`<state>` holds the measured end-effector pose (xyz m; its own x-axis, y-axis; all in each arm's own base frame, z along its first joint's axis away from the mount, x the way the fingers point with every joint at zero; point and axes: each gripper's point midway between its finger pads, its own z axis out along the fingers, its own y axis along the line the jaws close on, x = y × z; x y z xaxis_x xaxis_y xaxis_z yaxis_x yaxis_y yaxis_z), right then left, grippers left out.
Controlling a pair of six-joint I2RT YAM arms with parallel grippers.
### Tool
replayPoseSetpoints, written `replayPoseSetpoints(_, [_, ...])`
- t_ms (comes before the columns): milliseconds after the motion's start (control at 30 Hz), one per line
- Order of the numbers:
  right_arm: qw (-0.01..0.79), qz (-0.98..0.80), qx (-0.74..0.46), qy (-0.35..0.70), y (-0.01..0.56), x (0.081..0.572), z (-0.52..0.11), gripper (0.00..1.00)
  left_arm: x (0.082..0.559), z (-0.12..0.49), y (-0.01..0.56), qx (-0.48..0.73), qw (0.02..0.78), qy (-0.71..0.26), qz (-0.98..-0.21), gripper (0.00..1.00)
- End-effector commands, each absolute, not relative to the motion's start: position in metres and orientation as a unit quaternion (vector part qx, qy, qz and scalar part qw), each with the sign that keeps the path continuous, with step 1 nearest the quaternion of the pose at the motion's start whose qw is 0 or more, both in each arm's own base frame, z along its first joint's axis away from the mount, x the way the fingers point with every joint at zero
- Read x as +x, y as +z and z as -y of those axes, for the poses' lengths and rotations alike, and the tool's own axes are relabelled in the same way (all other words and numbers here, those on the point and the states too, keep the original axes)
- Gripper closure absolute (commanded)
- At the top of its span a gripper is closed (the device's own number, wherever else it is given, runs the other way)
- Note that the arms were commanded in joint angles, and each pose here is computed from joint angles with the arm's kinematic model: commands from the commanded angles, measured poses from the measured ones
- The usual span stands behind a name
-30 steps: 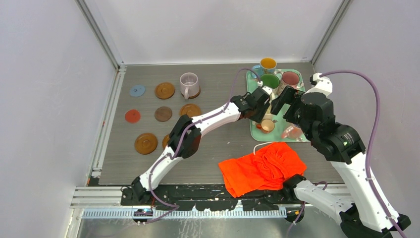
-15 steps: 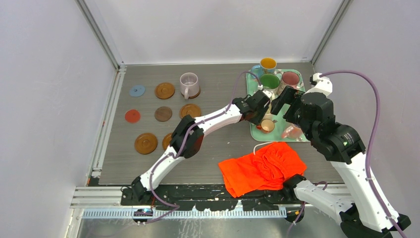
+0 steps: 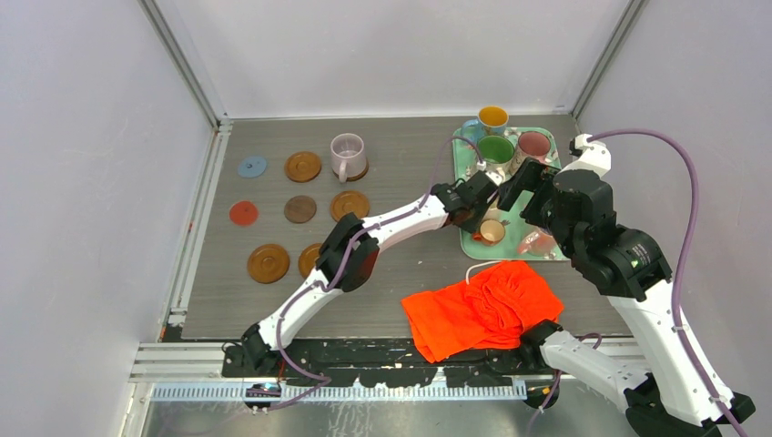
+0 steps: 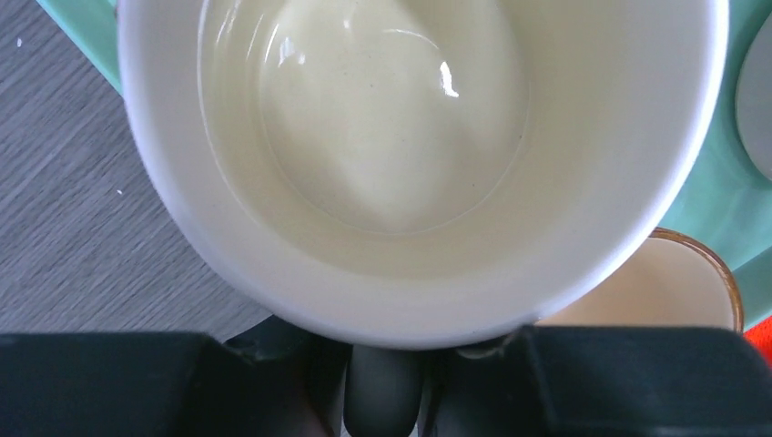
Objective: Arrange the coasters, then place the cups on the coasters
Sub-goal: Pick up the cup from the tray.
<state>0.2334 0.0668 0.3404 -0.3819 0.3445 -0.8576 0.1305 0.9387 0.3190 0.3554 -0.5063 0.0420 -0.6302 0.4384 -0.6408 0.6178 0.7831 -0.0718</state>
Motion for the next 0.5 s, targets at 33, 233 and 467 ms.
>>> replayPoseSetpoints(33, [0.548,-0.815,0.152,0.110,0.350,0.234,-0.067,0.00,0.363,0.507,0.056,0.297,0.329,-0.139,-0.886,0.77])
replayPoseSetpoints(233, [0.547,-0.816,0.151,0.109,0.349,0.235,-0.067,0.00,0.366,0.509,0.072,0.301,0.346,-0.143,-0.877,1.00])
replayPoseSetpoints(467, [0.547,-0.816,0.151,0.108,0.348,0.235,-0.067,0.00,0.372,0.507,0.113,0.298,0.391,-0.154,-0.857,1.00])
